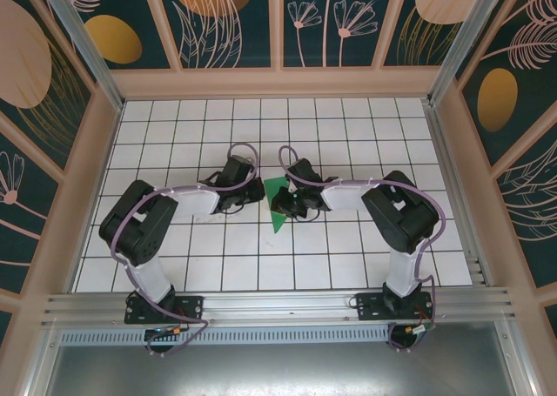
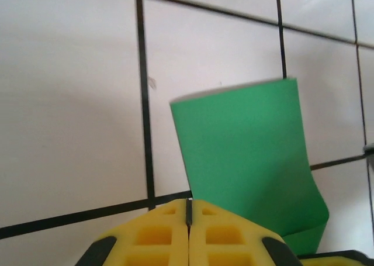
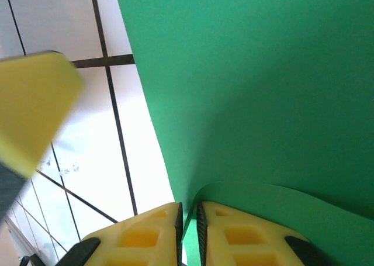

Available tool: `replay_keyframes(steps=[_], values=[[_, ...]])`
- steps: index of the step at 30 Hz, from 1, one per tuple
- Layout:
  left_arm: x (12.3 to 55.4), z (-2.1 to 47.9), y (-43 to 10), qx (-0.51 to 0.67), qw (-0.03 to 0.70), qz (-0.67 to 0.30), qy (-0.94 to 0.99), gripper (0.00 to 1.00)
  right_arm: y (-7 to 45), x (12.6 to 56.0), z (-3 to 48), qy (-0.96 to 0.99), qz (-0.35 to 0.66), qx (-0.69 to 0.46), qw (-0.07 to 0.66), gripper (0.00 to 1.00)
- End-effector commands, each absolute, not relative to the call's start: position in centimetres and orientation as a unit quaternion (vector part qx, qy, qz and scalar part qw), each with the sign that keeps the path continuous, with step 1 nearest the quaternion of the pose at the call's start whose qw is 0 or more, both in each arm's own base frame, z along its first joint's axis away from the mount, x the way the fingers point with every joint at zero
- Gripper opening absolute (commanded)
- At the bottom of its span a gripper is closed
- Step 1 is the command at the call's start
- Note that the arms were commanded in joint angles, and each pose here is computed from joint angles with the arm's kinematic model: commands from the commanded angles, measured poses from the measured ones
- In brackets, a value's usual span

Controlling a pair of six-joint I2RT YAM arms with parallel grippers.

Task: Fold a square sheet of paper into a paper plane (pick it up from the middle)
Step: Third fold the triangle at the center of the table.

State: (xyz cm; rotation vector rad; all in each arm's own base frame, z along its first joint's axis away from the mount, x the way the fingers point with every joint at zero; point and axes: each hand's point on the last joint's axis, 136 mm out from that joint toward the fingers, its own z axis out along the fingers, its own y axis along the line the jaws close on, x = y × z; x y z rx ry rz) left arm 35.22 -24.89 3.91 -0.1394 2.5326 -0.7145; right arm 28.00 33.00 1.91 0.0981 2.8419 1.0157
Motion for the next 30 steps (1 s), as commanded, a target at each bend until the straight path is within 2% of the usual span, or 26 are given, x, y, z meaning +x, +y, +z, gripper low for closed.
replay_keyframes(steps=[1,6,12,18,21,25,30], values=[[35.3,4.8,-22.0,-0.117,0.261,-0.243,0.927,0.11,31.9,27.8,0.0,0.951,0.301,0.045,0.05,0.23],[34.6,5.8,-21.6,-0.126,0.265,-0.261,0.92,0.19,31.8,27.8,-0.1,0.951,0.3,0.046,0.051,0.32],[33.8,6.7,-22.6,-0.114,0.261,-0.301,0.91,0.26,31.6,27.7,-0.1,0.952,0.299,0.05,0.053,0.34],[32.9,6.6,-23.7,-0.108,0.241,-0.342,0.902,0.27,31.3,27.7,-0.1,0.95,0.303,0.054,0.054,0.35],[32.6,6.4,-24.2,-0.109,0.231,-0.362,0.897,0.26,31.1,27.7,-0.1,0.949,0.304,0.057,0.054,0.33],[32.3,6.1,-24.5,-0.112,0.223,-0.374,0.893,0.23,31.2,27.7,0.1,0.947,0.313,0.051,0.058,0.19],[31.9,6.1,-24.8,-0.108,0.217,-0.384,0.891,0.19,31.0,27.6,0.2,0.946,0.314,0.049,0.062,0.15]])
